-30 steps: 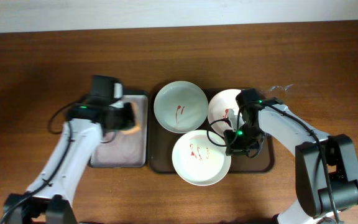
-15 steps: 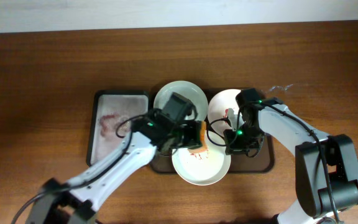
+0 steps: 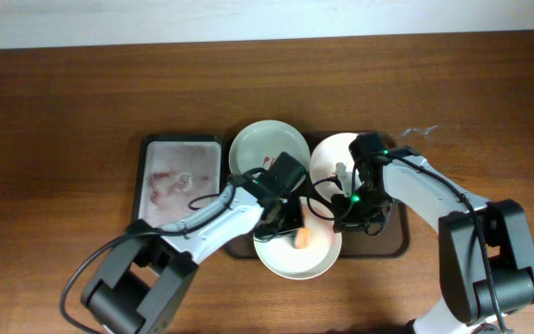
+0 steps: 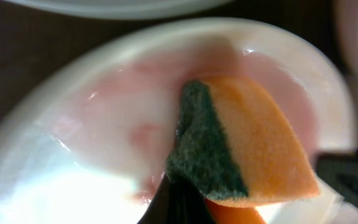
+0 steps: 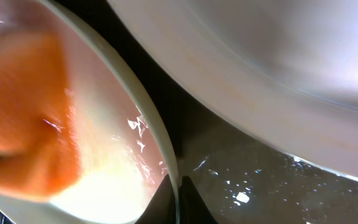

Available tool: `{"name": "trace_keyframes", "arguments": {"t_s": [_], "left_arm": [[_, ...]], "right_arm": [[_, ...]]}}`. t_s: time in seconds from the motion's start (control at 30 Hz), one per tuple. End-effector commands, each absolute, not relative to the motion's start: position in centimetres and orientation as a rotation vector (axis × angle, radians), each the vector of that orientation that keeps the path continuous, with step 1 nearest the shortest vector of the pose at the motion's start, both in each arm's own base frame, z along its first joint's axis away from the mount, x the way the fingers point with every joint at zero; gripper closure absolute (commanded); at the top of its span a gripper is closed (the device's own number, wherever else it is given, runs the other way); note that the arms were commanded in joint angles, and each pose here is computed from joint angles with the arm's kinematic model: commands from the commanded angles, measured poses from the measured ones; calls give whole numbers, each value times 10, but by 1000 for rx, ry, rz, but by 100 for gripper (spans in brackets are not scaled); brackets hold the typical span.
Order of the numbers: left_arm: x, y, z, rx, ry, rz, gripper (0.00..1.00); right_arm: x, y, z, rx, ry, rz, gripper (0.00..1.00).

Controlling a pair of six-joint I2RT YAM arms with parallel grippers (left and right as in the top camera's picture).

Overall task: Clean dirty plates on tray and stack at the side
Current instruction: 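Scrub the front white plate with the sponge in the left gripper, then lift the front plate with the right gripper and place it at the right side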

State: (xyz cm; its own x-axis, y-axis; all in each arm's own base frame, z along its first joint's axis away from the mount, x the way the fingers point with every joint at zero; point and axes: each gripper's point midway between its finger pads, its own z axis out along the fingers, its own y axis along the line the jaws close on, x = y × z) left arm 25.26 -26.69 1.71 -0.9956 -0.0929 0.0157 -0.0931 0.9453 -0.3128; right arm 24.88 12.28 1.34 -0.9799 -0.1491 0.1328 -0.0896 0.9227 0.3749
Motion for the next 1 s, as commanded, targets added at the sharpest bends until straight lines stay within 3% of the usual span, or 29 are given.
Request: {"name": "trace_keyframes", "arguments": {"t_s": [0.0, 0.23, 0.3, 0.57, 0.77, 0.97], "left_arm": [[282, -215, 24, 100, -3282, 258, 100], [284, -197, 93, -59, -3386, 387, 100], [290, -167, 115, 37, -3471, 294, 100], [326, -65, 120, 311, -3523, 56, 100], [332, -40, 89, 256, -3442, -39, 100], [333, -40, 44, 229, -3331, -83, 100]], "right_arm": [[254, 121, 15, 186, -2942, -544, 96], [254, 120, 16, 185, -2942, -535, 96], [263, 107, 25, 176, -3008, -411, 96], [298, 75, 100, 177, -3328, -132, 96], [321, 47, 144, 122, -3500, 569, 96], [326, 74, 205, 400, -3528, 1433, 96]]}}
